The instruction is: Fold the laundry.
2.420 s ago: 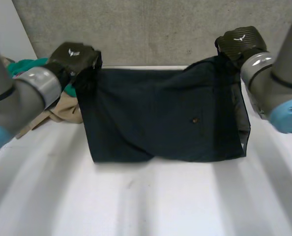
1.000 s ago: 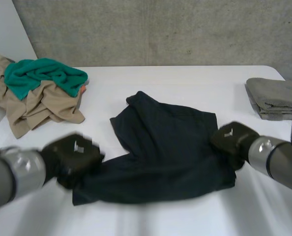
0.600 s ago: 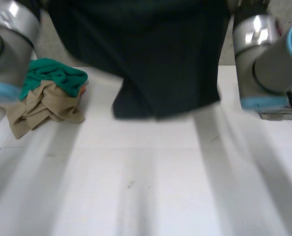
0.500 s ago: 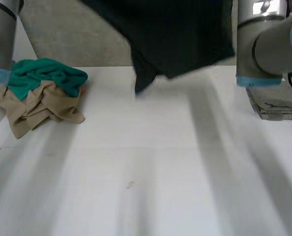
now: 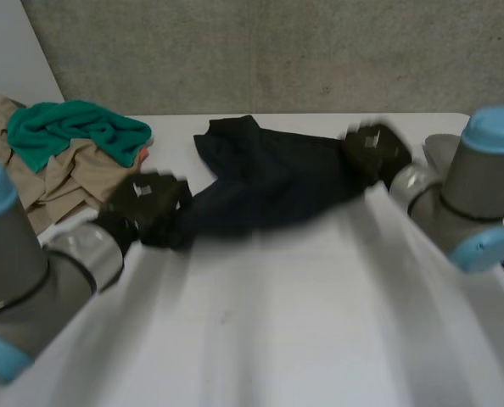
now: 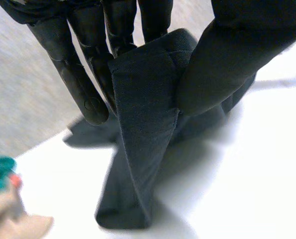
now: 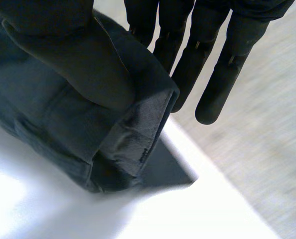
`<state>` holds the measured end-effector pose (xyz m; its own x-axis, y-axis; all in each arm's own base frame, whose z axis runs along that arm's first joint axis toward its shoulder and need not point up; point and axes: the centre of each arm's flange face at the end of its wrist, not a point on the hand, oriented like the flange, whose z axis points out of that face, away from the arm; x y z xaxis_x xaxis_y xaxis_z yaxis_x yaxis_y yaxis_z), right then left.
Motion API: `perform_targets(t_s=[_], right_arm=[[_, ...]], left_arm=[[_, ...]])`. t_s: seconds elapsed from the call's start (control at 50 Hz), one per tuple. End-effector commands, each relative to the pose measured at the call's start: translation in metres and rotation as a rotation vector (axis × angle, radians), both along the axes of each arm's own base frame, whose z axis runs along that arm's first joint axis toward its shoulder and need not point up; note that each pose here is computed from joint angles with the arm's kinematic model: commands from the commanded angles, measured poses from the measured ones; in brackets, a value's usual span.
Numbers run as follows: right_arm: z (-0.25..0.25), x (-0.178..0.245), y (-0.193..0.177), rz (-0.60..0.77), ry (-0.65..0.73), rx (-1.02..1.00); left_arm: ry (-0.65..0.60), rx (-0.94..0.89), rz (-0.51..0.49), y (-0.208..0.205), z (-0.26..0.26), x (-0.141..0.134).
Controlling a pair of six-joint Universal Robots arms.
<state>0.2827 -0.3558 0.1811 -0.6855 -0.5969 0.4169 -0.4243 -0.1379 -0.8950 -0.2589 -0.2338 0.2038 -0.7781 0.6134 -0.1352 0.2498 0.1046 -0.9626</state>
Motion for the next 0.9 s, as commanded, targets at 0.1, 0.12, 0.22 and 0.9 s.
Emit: perform_targets(t_s=[0.1,0.12,0.22,0.9], right_arm=[[-0.018,-0.012,0.043,-0.045,0.096,0.243],[-0.013,-0.013,0.042,-0.074,0.071,0.243],[0.025,-0.035,0.039,-0.283,-0.044,0.182],[-0.059,-0.004,0.099,-0.288,-0.101,0.183]], left_arm=[[-0.055,-0.012,-0.029,0.015,0.001,0.007],[-0.053,-0.020,-0.028,0.014,0.003,0.007],[-0.041,-0.038,-0.018,0.010,0.011,0.008],[0.107,-0.130,-0.020,0.004,0.079,-0.014]])
